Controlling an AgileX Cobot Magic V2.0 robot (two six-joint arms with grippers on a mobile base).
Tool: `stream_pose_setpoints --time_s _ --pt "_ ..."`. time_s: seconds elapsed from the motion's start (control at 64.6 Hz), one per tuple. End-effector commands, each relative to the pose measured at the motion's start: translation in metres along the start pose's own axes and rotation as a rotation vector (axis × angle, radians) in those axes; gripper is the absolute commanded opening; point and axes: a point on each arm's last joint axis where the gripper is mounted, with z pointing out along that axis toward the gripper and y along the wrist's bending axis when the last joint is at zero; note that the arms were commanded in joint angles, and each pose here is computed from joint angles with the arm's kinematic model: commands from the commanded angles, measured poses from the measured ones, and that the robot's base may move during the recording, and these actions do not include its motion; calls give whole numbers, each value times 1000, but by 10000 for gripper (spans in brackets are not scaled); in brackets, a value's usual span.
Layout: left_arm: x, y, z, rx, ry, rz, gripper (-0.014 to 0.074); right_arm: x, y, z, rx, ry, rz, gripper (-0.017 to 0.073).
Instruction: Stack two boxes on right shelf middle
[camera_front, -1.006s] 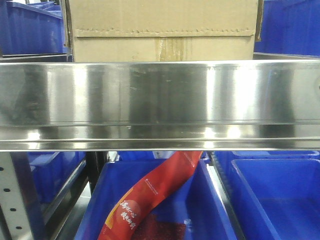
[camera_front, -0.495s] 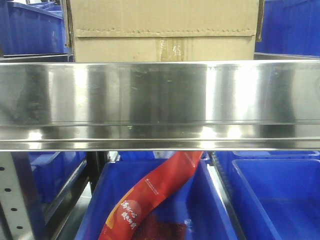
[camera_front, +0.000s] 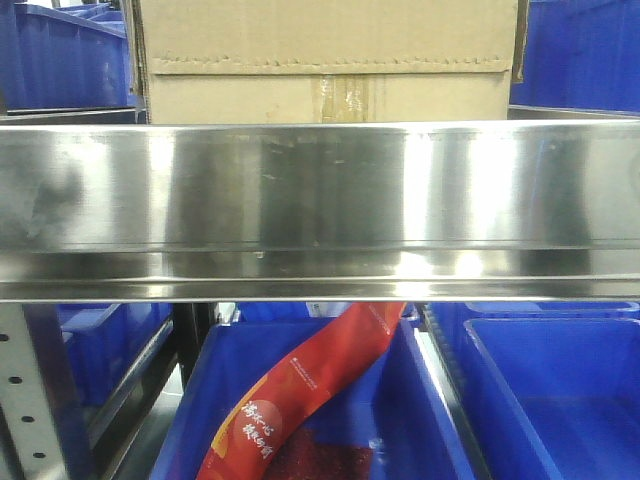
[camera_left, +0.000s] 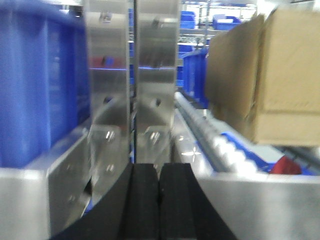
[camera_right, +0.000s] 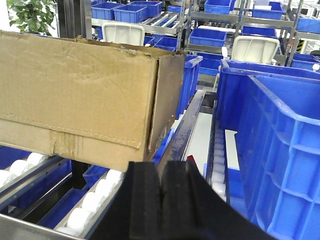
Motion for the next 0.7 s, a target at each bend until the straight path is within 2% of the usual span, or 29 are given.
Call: stream_pose_setpoints --time_s 0.0,0.015,0.077,0.681 --pt "6 0 0 -5 -88 -8 -111 -1 -1 0 12 -21 -16 -153" --pt "5 0 -1 -5 -108 -8 -111 -1 -1 0 12 -21 -16 -153" --pt "12 0 0 -5 -22 -9 -111 -1 -1 0 12 -21 -16 -153" --pt "12 0 0 -5 -26 -9 -111 0 -1 0 12 -20 -16 -153"
